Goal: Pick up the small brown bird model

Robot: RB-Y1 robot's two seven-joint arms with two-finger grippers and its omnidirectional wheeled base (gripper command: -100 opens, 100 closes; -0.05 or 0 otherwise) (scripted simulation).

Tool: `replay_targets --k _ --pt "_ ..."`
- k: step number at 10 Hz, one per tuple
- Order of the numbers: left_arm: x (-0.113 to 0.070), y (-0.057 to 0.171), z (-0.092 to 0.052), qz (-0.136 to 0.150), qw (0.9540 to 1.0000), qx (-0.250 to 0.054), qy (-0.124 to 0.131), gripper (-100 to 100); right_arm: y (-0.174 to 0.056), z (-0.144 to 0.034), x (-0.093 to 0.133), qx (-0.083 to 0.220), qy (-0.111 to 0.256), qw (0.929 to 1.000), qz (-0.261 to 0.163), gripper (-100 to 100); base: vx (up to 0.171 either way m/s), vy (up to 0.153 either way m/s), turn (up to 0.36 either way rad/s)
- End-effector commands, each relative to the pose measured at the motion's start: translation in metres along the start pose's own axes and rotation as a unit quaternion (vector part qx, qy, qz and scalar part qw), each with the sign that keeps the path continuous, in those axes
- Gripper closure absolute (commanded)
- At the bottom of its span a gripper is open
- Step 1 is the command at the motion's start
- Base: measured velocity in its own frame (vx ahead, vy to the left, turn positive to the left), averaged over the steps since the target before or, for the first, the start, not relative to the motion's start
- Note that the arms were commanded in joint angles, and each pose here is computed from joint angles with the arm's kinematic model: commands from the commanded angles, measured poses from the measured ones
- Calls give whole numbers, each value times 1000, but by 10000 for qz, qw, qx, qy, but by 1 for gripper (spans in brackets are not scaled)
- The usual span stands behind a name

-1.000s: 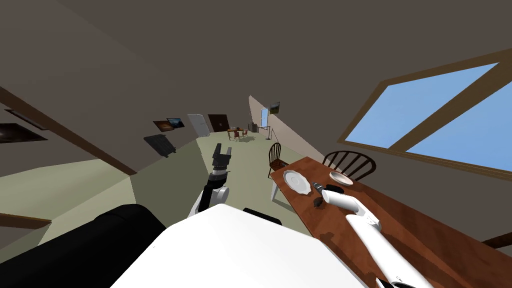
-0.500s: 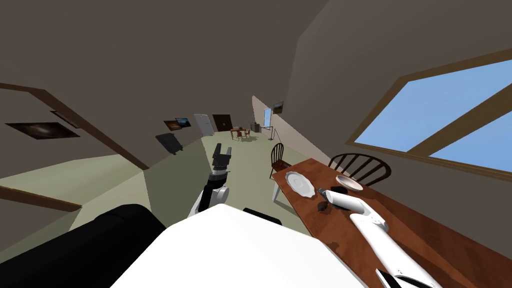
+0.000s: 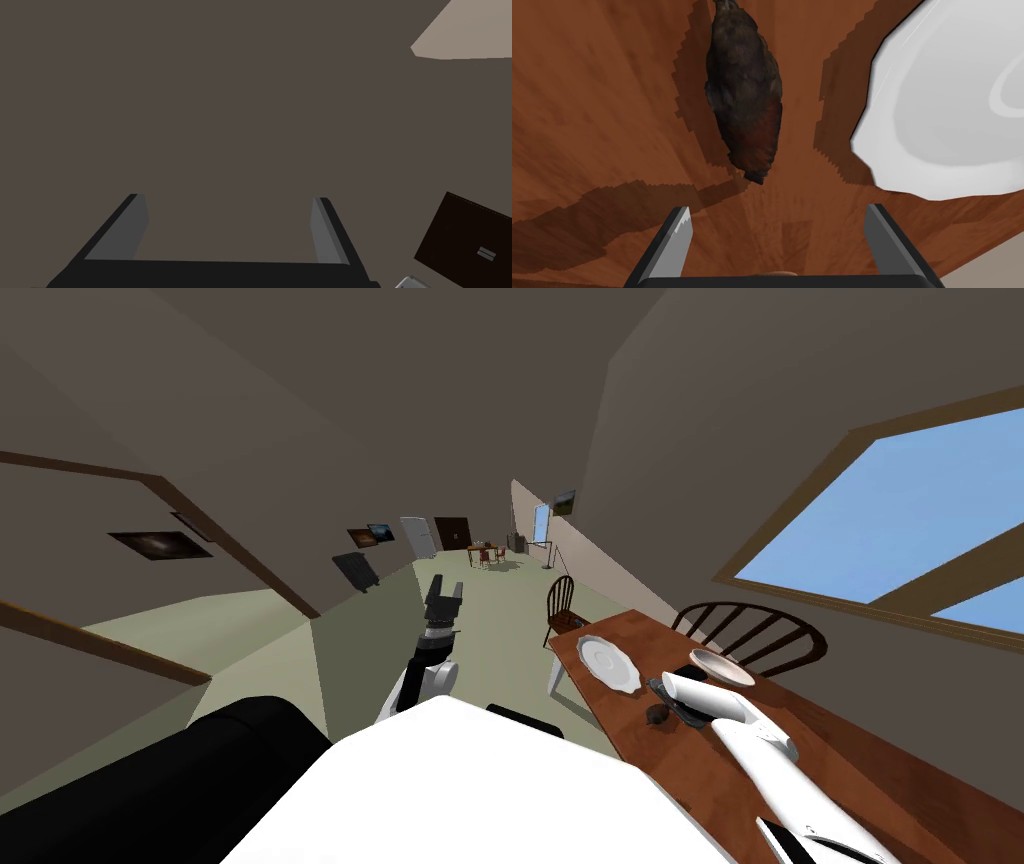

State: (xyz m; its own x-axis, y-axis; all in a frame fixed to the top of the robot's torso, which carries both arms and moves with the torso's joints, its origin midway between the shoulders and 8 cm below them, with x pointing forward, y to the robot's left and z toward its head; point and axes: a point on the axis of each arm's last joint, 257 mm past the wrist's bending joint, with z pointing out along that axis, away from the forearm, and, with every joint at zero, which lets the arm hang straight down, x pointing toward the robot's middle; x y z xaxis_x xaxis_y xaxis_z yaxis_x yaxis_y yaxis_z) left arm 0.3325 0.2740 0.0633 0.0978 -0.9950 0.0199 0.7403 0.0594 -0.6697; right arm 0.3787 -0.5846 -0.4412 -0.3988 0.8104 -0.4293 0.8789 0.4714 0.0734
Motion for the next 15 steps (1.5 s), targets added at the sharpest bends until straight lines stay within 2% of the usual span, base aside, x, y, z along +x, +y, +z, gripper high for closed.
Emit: replay_targets --k 1,2,5,8,12,13,14,15 --pt "0 0 0 0 10000 0 0 0 -16 3 4 239 164 9996 -20 -100 27 3 92" --pt "0 0 0 0 10000 0 0 0 -19 4 6 274 186 9995 -8 -100 26 1 44" --pt "0 0 0 0 10000 0 0 0 -55 9 24 768 601 9952 -28 -100 48 2 84" --pt "0 0 0 0 10000 0 0 0 -81 12 46 1097 942 9895 -39 -100 59 0 48" --pt "0 0 0 0 10000 0 0 0 -89 13 54 1194 1050 9873 -37 -100 26 5 7" --pt "0 0 0 0 10000 0 0 0 -89 13 54 1196 1053 9872 -41 0 0 0 0" --pt "0 0 0 0 10000 0 0 0 -92 21 67 1205 1053 9871 -24 -100 10 -46 29" --pt "0 0 0 0 10000 0 0 0 -93 23 72 1208 1053 9871 -18 -100 21 -64 38"
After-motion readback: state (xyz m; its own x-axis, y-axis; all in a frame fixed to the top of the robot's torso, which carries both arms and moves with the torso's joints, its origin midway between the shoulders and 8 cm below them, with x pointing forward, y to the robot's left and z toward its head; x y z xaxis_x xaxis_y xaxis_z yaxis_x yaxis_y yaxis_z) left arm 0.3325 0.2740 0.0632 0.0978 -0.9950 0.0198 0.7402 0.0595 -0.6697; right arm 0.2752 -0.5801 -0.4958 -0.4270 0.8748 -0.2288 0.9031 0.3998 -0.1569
